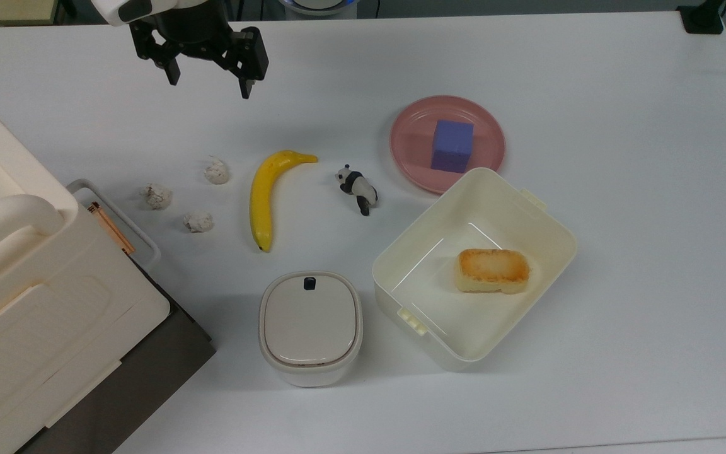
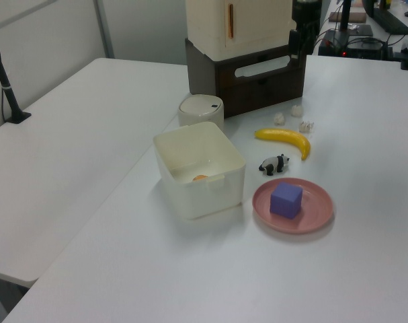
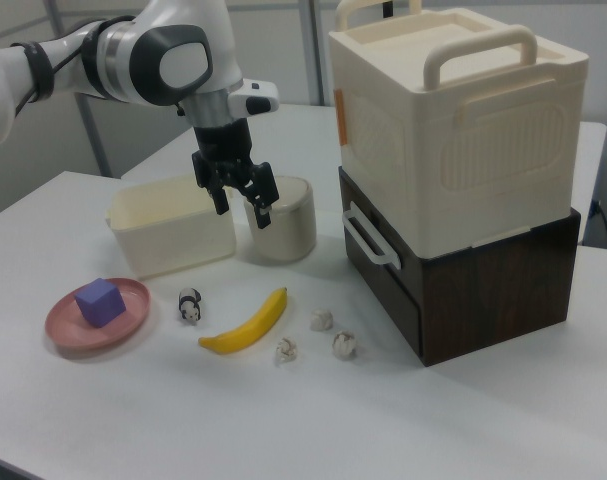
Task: Slide the drawer open
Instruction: 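Move the open gripper toward the brown drawer's white handle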
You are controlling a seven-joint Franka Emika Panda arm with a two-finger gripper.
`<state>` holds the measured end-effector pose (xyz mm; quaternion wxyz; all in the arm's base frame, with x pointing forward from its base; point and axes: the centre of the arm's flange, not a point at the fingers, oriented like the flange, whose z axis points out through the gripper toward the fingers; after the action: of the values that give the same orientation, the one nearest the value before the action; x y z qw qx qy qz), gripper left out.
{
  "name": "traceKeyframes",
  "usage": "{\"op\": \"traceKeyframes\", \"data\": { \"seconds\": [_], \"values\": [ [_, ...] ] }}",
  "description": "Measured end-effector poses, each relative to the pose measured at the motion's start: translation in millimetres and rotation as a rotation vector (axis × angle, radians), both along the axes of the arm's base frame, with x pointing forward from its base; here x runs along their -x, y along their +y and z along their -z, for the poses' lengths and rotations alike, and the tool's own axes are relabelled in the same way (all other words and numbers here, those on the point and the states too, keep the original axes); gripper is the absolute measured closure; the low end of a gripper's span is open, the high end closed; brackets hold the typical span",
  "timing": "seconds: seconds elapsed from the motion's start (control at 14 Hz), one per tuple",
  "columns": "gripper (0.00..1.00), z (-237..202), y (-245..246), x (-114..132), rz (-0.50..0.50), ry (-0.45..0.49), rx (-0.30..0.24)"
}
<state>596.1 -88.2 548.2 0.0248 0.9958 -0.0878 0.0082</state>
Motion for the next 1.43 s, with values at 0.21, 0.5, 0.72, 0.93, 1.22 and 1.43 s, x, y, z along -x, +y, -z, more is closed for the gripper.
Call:
{"op": "traceKeyframes", "data": {
  "seconds": [0.21, 0.5, 0.72, 0.93, 1.22, 1.43],
  "values": [
    [0.0, -1, 0, -1, 0.0, -0.002, 0.0],
    [0.0, 0, 0, -1, 0.0, 0.0, 0.0],
    [0.0, 0, 0, -1, 0.0, 0.0, 0.0],
    [0.0, 0, -1, -1, -0.001, 0.001, 0.004],
    [0.0, 1, -5, -1, 0.004, 0.003, 0.012],
    [0.0, 2, -11, 0, 0.014, 0.005, 0.012]
  ]
}}
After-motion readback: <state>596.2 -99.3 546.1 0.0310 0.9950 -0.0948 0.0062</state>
